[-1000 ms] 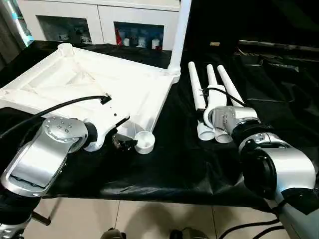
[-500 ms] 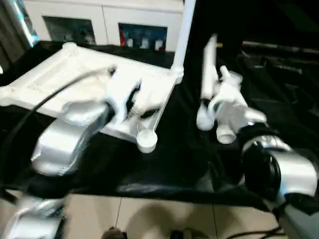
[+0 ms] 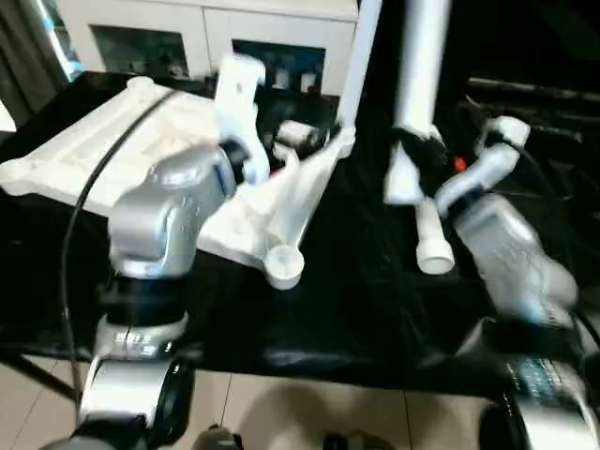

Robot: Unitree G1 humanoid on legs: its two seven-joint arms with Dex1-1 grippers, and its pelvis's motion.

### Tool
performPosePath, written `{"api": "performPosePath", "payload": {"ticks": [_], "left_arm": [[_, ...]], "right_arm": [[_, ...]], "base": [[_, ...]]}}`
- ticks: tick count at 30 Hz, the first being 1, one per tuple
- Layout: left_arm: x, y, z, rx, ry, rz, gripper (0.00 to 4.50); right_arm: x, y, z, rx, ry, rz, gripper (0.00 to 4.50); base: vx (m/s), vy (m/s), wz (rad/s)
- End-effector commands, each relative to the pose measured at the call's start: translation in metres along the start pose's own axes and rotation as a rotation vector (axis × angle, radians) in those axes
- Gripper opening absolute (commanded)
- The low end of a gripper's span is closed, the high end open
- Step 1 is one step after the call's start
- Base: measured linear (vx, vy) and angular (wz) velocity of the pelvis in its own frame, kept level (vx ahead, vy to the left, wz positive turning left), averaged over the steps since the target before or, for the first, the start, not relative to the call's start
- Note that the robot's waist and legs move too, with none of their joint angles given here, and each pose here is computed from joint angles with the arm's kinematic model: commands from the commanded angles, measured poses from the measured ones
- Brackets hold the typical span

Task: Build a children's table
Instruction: Pick table leg

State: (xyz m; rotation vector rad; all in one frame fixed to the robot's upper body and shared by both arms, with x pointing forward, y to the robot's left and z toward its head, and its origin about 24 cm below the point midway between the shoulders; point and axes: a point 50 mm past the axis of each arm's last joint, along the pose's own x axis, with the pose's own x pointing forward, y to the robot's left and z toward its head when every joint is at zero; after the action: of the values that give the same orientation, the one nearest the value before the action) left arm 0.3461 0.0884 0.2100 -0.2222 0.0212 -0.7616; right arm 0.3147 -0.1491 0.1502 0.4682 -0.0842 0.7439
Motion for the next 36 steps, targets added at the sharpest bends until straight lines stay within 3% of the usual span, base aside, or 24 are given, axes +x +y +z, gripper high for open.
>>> {"api": "performPosePath", "payload": {"ticks": [1,3,9,18,19,23,25,33,36], "left_arm": [[0.004,-0.001,0.006,-0.039,-0.025,-0.007,4.5],[0.011,-0.003,0.006,-0.128,-0.042,-0.016,4.5],[0.014,-0.013,0.014,-0.248,-0.099,-0.096,4.5],[0.014,-0.016,0.009,-0.307,-0.09,-0.107,4.5],[0.014,-0.016,0.008,-0.314,-0.087,-0.102,4.21],[0.014,-0.014,0.008,-0.344,-0.09,-0.054,4.07],[0.014,-0.012,0.008,-0.363,-0.094,-0.018,3.7],[0.014,-0.019,0.003,-0.378,-0.084,-0.039,3.28],[0.015,-0.023,0.001,-0.379,-0.077,-0.06,2.88]], "right_arm": [[0.002,0.016,0.005,0.003,-0.003,0.119,1.85],[0.0,0.025,0.003,0.015,0.022,0.167,1.85],[-0.001,0.028,-0.008,-0.025,0.109,0.174,1.85],[0.003,0.032,-0.02,-0.106,0.189,0.165,1.85],[0.004,0.033,-0.021,-0.118,0.197,0.159,1.85],[0.009,0.029,-0.027,-0.214,0.22,0.076,1.85],[0.014,0.024,-0.031,-0.29,0.215,-0.015,1.85],[0.023,0.039,-0.045,-0.348,0.237,0.045,1.85],[0.024,0.041,-0.046,-0.361,0.24,0.068,1.85]], "base": [[0.0,0.0,0.0],[0.0,0.0,0.0],[0.0,0.0,0.0],[0.0,0.0,0.0],[0.0,0.0,0.0],[0.0,0.0,0.0],[0.0,0.0,0.0],[0.0,0.0,0.0],[0.0,0.0,0.0]]}}
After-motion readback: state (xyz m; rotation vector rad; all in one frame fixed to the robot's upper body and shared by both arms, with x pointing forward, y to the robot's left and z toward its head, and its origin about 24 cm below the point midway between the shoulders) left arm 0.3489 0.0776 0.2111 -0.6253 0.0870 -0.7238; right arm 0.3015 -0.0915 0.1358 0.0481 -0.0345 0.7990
